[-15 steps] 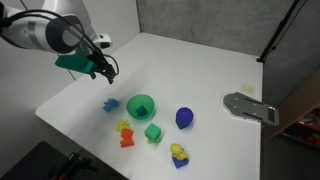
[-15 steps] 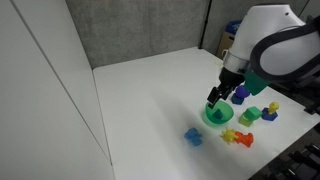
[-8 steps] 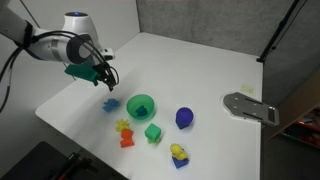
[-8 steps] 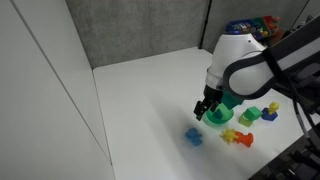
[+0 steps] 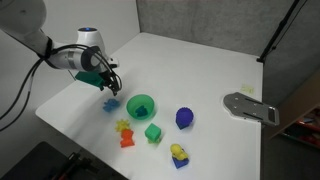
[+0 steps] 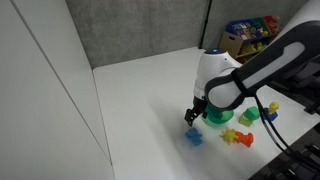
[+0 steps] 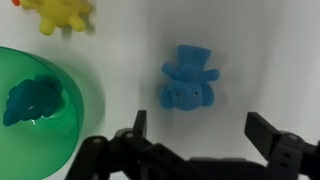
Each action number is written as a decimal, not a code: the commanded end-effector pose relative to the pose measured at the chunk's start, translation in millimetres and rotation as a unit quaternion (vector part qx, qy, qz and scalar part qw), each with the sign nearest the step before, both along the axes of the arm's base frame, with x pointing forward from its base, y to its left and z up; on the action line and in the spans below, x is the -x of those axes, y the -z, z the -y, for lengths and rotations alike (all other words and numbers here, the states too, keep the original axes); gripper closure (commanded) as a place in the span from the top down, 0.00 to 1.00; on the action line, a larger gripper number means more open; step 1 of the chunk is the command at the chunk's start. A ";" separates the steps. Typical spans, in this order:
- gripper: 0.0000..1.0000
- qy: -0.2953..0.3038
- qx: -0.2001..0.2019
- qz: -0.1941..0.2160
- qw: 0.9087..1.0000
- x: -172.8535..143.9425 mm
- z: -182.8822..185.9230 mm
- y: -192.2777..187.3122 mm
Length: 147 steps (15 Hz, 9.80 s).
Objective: Put the blue and yellow animal toys into the bowl
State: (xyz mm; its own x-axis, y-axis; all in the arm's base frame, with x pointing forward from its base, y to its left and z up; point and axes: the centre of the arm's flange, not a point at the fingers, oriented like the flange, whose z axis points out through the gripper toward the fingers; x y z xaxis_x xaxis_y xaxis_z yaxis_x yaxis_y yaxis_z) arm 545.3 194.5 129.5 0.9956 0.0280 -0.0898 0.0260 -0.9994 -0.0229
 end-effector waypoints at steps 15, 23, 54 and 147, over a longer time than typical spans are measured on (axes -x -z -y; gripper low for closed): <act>1.00 0.082 0.025 -0.013 0.996 -12.0 -12.5 82.9; 0.49 0.087 0.023 -0.022 0.996 -10.6 -14.9 86.3; 0.11 0.237 -0.008 0.081 0.968 -67.7 166.6 -63.5; 0.20 0.180 0.059 -0.006 0.982 97.7 404.2 -39.8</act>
